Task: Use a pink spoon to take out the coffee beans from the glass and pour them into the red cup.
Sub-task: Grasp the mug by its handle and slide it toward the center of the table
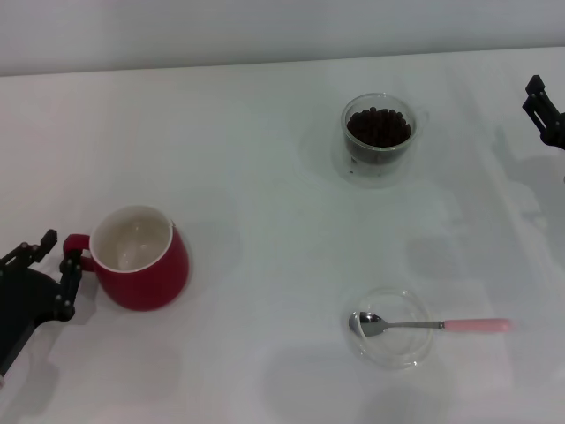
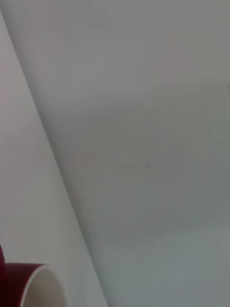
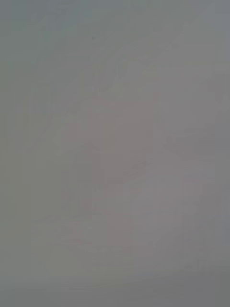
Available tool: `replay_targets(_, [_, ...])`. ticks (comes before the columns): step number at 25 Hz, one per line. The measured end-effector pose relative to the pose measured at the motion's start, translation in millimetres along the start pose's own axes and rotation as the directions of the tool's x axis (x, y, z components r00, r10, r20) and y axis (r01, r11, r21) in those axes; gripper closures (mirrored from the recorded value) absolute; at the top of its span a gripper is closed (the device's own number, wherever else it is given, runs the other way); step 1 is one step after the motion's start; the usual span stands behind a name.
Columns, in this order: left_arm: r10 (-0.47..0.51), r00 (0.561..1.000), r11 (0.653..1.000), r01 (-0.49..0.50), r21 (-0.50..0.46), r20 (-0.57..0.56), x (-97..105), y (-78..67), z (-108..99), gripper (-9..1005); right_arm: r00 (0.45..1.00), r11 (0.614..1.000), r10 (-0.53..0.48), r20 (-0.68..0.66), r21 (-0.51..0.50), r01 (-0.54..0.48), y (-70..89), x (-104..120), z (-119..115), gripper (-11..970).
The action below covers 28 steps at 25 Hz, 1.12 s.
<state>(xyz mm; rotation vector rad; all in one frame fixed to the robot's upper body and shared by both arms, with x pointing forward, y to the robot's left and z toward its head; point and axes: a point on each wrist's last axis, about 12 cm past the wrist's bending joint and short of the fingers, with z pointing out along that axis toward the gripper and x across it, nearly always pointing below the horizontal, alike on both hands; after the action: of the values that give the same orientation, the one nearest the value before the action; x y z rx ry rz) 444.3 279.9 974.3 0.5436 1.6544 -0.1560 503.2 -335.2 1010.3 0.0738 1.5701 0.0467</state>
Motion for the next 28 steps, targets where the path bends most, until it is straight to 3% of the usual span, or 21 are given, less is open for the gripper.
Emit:
replay_targets(7, [0.001, 1.000, 1.000, -0.001, 0.002, 0.002, -0.5, -0.5, 1.1, 673, 1.000, 1.000, 0.000, 0.000, -0.001, 0.000, 0.1, 0.0, 0.0, 101])
replay_targets(13, [-0.001, 1.000, 1.000, 0.001, 0.011, 0.017, -4.1, -2.4, 6.5, 891, 1.000, 1.000, -0.001, 0.001, -0.005, 0.001, 0.8, -0.3, 0.7, 102])
replay_targets(28, [0.051, 0.998, 0.993, -0.055, 0.102, 0.041, -19.5, -24.2, 39.3, 871, 1.000, 1.000, -0.002, 0.006, -0.015, 0.002, 3.3, -2.0, 4.3, 101])
